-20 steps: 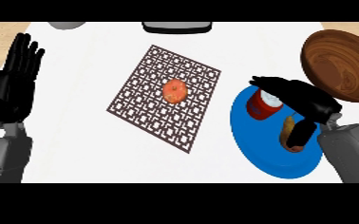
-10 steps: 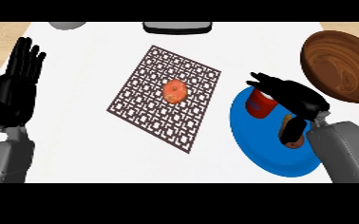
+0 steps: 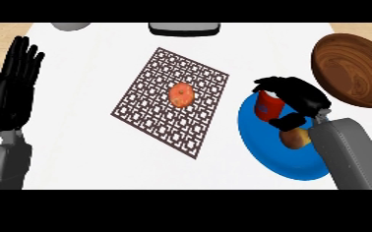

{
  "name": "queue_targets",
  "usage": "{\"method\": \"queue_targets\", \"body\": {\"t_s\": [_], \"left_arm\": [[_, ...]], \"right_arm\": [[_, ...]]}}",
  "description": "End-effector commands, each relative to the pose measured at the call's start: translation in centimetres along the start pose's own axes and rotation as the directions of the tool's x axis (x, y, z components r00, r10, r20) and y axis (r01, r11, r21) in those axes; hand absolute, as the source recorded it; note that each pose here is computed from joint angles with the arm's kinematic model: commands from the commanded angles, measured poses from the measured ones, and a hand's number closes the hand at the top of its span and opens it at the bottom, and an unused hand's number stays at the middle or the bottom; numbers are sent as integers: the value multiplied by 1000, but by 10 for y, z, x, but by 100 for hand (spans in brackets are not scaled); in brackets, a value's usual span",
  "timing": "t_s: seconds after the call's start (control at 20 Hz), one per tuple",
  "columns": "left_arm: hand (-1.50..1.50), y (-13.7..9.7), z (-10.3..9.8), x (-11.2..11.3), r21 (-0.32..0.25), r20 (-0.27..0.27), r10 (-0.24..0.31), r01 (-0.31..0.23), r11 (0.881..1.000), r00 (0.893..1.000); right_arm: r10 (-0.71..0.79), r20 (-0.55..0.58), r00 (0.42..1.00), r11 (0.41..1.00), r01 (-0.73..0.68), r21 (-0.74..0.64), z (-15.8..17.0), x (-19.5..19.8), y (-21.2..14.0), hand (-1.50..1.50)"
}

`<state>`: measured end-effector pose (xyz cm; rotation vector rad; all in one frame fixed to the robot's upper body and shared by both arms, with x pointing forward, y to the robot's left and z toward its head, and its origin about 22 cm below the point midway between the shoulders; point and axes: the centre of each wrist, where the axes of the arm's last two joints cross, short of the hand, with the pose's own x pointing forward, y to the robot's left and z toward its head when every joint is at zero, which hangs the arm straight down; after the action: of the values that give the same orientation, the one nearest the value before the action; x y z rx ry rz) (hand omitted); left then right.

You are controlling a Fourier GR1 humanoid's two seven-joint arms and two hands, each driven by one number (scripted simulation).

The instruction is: Pick the can from the plate and place it in the bowl

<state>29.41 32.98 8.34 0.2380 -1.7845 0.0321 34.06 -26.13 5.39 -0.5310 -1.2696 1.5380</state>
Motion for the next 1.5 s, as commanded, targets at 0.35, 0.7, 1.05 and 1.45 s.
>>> {"method": "queue_targets", "body": {"t_s": [0.35, 0.7, 1.05, 1.45], "left_arm": [[0, 9, 0, 4, 39, 5, -17, 16, 999, 1000], [0, 30, 11, -2, 105, 1, -13, 13, 994, 1000], [0, 15, 11, -3, 38, -4, 4, -4, 999, 1000], [0, -2, 3, 0, 6, 16, 10, -10, 1000, 1000]], "right_arm": [[-19, -227, 974, 999, 7, -51, 88, -112, 17, 150], [-144, -678, 721, 987, 52, -155, 262, -212, -13, 150], [-176, -771, 612, 957, -77, -280, 368, -232, -19, 150], [-292, -592, 752, 845, -88, -528, 424, -227, -75, 150]]}}
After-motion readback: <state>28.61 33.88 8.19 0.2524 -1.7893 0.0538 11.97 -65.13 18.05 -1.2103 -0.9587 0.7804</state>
